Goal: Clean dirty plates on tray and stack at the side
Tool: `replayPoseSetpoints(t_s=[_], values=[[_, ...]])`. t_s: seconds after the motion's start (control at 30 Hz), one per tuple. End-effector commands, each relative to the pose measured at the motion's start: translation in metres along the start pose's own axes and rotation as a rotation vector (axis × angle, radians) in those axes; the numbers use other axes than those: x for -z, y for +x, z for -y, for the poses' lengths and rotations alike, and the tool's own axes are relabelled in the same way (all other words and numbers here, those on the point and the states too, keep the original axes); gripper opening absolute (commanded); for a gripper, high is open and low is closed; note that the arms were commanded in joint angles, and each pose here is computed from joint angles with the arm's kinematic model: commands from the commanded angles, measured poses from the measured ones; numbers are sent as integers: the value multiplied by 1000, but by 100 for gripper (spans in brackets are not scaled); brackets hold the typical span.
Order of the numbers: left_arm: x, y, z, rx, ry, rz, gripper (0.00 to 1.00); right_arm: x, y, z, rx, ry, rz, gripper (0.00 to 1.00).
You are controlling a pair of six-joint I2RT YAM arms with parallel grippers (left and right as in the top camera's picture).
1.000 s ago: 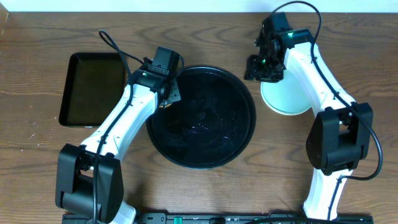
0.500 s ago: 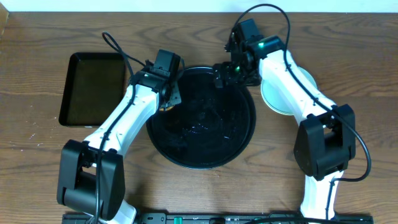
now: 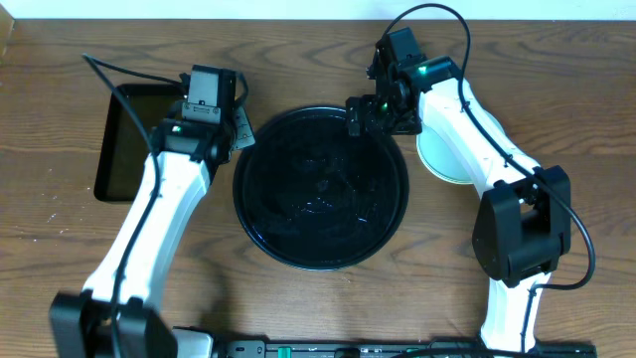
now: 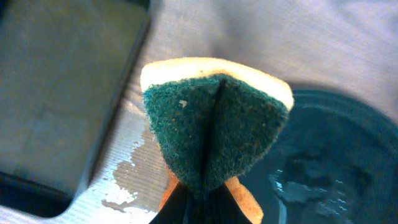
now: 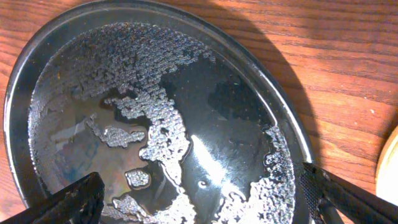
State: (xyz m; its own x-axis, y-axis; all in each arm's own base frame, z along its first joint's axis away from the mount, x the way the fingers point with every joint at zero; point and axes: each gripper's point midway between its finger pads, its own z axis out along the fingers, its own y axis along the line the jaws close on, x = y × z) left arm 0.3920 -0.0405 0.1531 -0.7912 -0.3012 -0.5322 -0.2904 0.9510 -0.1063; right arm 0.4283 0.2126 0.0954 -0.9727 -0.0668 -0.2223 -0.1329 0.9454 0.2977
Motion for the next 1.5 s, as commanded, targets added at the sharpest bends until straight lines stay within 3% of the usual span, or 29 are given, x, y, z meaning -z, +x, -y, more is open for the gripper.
replayPoseSetpoints(t_s=[0.0, 0.1, 0.2, 0.37, 0.5, 0.67, 0.87, 1.0, 1.13, 1.27, 1.47], values=[[-41, 38, -8, -28, -41, -140, 7, 7, 3, -9, 8, -2, 11, 99], [-39, 27, -12, -41, -48, -110, 8, 6, 8, -11, 20, 1, -4, 99], [-20, -15, -27, 14, -79, 16, 7, 6, 9, -10, 22, 11, -8, 99], [5, -78, -77, 153, -151, 240, 8, 6, 9, -10, 22, 10, -9, 99], [-7, -97, -123, 247, -208, 285, 8, 6, 9, -10, 23, 10, -10, 99], [-41, -88, -169, 314, -288, 225, 8, 6, 10, -13, 28, 8, -11, 99], [-79, -63, -189, 330, -327, 116, 9, 5, 12, -18, 39, 5, -14, 99], [-82, -61, -189, 329, -328, 112, 21, 4, 13, -20, 44, 4, -15, 99], [-82, -62, -189, 329, -329, 112, 25, 4, 14, -21, 46, 3, -16, 99], [-80, -62, -189, 330, -328, 115, 42, 4, 16, -21, 45, 6, -24, 99], [-55, -76, -186, 337, -313, 171, 44, 6, 21, -20, 41, 8, -44, 99]])
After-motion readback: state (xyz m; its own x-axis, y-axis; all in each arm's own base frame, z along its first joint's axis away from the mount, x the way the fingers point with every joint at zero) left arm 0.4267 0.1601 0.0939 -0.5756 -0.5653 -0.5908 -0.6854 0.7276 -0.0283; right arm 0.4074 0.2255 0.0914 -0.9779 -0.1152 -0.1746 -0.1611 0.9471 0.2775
